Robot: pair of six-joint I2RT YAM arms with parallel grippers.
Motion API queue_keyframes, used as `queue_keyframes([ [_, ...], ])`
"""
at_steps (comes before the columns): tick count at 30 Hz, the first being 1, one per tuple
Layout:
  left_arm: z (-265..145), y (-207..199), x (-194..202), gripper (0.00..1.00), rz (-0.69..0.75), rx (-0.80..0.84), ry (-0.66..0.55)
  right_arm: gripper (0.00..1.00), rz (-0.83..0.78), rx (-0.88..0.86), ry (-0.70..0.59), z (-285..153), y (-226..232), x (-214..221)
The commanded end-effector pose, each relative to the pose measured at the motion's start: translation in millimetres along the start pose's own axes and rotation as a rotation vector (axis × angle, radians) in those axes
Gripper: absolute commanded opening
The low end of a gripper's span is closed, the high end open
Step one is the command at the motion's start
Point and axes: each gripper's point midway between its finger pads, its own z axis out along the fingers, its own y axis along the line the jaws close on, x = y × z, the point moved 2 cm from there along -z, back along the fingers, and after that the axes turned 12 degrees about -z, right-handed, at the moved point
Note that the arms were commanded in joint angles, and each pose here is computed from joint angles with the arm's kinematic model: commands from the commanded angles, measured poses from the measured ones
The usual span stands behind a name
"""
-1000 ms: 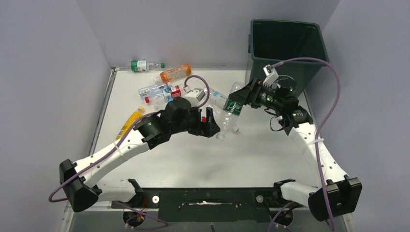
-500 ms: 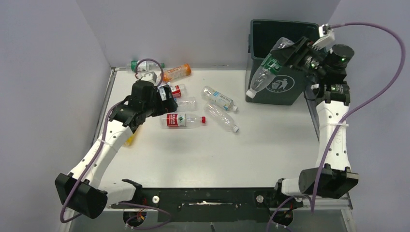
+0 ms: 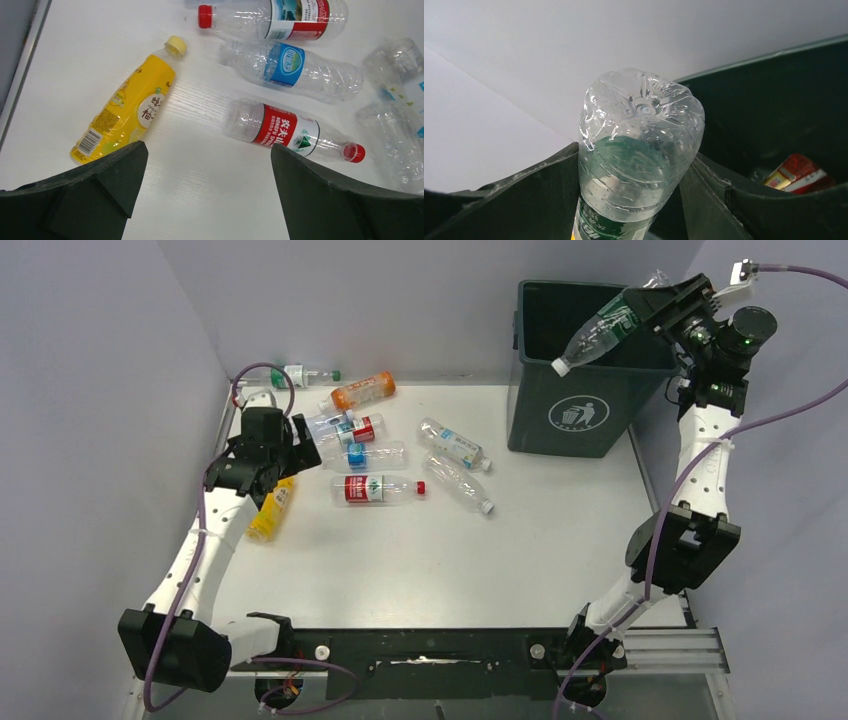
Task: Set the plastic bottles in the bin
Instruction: Place the plastic bottle in the trash bin, then pick up the plastic bottle at the center of the board.
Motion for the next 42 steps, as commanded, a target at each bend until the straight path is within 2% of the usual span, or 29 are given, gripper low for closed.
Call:
queue_keyframes([
  [1,6.1,12.1,-14.2,0.97,0.027,-0.068,-0.067,0.63,-0.063,-0.124,-0.193,1.5,21.8,-58.2],
  [6,16.7,21.8,-4.4,0.98,0.045,-0.119,-0.040,0.63,-0.060,-0.157,-0.297,7.3,5.2,-76.4],
  [10,22.2,32.0,3.2,0.97,0.060,-0.165,-0.019,0.65,-0.077,-0.087,-0.322,20.2,-20.4,-75.7],
  [17,37.5,45.5,11.3,0.97,0.085,-0.224,0.032,0.68,-0.150,-0.009,-0.232,57.7,-45.7,-41.1],
  [24,51.9,67.3,18.4,0.97,0.110,-0.312,0.080,0.87,-0.254,0.039,-0.090,86.1,-40.8,-9.1],
  [30,61.2,90.9,17.4,0.98,0.104,-0.359,0.097,0.99,-0.279,0.049,-0.017,75.4,-39.1,0.4],
  [36,70.3,86.3,13.8,0.97,0.092,-0.345,0.118,0.98,-0.290,-0.003,0.007,38.3,-6.5,-17.9],
  [42,75.7,97.6,17.9,0.98,0.143,-0.392,0.137,0.98,-0.360,-0.007,0.039,-9.4,36.7,-26.6],
])
